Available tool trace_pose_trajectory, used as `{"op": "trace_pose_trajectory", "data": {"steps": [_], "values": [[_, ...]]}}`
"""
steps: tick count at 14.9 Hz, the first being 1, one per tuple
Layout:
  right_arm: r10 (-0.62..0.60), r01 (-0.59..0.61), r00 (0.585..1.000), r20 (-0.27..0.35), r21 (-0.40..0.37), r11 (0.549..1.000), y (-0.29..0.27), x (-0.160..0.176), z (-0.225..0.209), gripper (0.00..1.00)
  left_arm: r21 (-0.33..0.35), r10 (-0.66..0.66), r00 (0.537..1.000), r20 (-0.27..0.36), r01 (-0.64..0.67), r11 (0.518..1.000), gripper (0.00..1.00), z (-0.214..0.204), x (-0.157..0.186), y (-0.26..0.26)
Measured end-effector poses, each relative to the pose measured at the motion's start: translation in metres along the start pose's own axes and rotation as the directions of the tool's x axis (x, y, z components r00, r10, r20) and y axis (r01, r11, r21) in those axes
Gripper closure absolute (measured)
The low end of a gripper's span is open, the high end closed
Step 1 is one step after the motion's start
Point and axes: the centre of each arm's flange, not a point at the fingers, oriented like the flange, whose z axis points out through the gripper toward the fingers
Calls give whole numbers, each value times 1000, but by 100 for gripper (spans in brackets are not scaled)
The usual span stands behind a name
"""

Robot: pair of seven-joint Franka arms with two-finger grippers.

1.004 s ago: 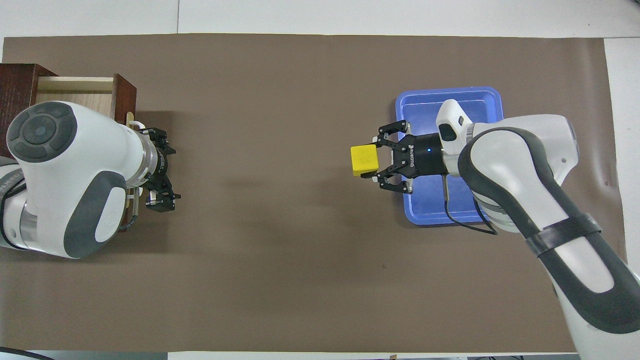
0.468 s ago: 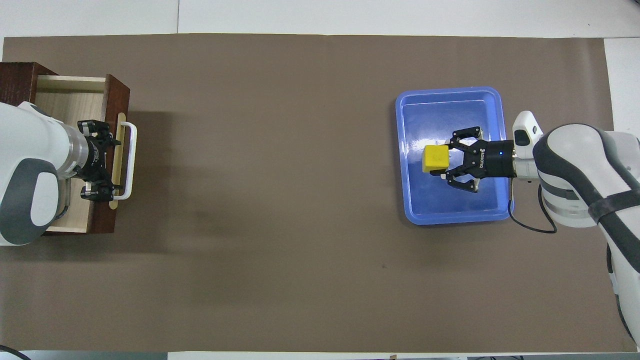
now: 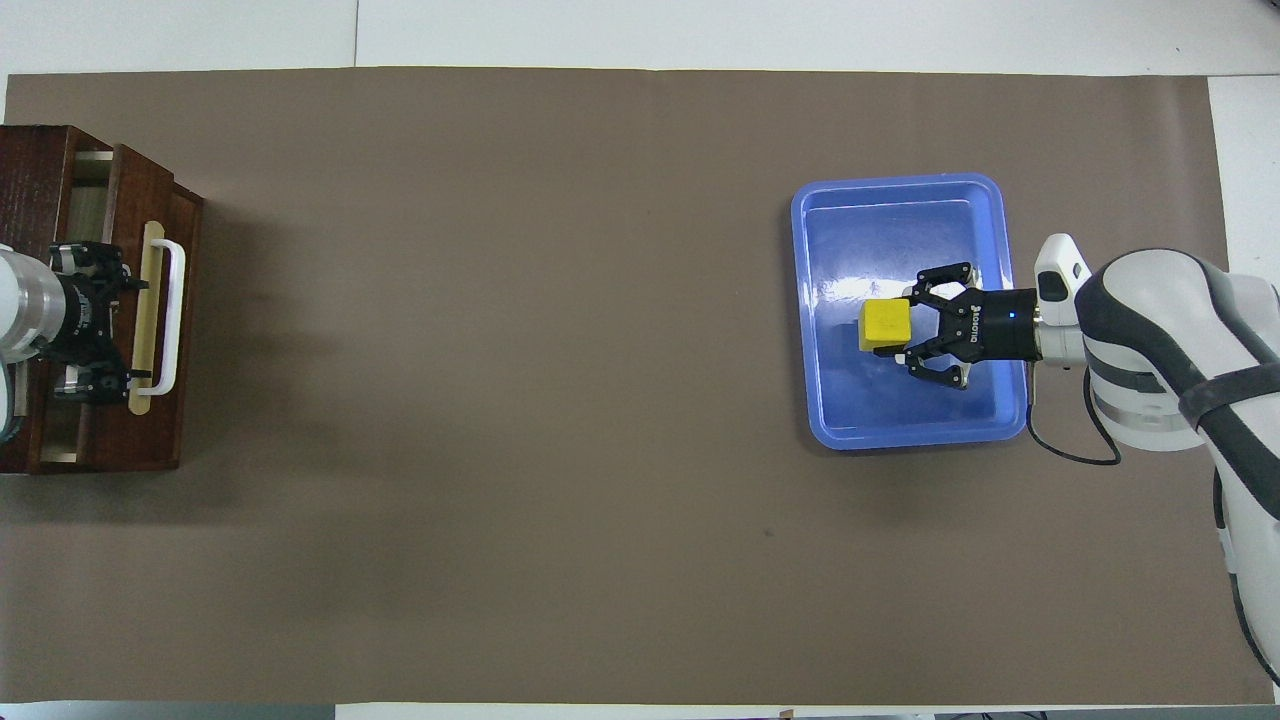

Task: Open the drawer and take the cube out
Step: 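Lower the cube into the blue tray while the left gripper pushes drawer shut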

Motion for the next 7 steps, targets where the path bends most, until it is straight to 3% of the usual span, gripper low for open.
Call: {"op": "trace_pose_trajectory", "data": {"steps": [2, 7], "values": [[-23, 23, 1000, 1, 6, 1000, -2, 1, 4, 42, -5, 9, 1000, -5, -10, 1000, 0, 2, 27, -2], [-112, 111, 993, 24, 20, 994, -10, -16, 19, 42, -26, 29, 1000, -11, -29, 999, 0, -19, 29, 8]]}}
